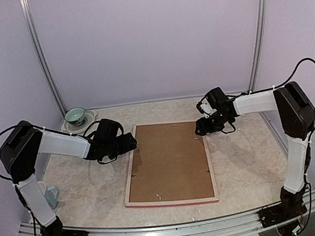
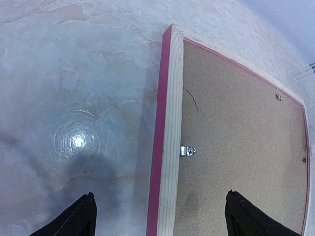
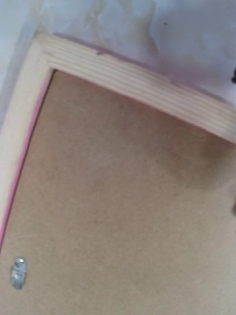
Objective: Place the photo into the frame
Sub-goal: Press the fastener onto the backboard.
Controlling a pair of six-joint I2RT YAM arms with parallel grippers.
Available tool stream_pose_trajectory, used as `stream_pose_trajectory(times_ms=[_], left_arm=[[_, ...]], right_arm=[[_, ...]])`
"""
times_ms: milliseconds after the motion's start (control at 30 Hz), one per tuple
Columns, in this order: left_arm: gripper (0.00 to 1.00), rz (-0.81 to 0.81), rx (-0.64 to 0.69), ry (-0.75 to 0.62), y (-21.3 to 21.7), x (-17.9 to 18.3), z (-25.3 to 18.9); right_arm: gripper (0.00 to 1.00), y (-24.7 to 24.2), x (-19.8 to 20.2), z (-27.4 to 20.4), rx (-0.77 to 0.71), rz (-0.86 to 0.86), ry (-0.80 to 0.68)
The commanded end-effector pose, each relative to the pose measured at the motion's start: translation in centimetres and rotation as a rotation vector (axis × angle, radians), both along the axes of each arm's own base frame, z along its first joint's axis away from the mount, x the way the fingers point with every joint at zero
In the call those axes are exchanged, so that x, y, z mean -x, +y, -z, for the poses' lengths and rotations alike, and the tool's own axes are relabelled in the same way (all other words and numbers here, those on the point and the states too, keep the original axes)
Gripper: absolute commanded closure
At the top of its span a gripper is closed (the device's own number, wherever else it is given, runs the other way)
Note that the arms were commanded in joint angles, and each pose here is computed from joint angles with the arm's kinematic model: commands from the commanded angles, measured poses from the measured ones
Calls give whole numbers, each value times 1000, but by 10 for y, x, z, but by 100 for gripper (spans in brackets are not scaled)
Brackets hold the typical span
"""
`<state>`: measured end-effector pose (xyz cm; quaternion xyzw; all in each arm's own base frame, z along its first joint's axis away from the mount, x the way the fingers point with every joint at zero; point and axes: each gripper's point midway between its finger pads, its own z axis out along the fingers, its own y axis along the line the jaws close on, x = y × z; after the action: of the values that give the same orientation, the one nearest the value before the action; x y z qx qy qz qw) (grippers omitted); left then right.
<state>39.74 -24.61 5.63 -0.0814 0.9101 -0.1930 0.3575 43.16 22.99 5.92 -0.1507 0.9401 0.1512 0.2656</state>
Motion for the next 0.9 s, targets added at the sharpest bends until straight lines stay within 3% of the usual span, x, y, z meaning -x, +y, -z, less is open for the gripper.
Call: stream_pose_trajectory(times_ms=[0, 867], left_arm=[[11, -6, 2, 7, 1, 4, 3], [15, 16, 16, 30, -4, 8, 18]], right_arm=[[39, -3, -5, 8, 20, 7, 18], [40, -2, 4, 36, 40, -16, 76]])
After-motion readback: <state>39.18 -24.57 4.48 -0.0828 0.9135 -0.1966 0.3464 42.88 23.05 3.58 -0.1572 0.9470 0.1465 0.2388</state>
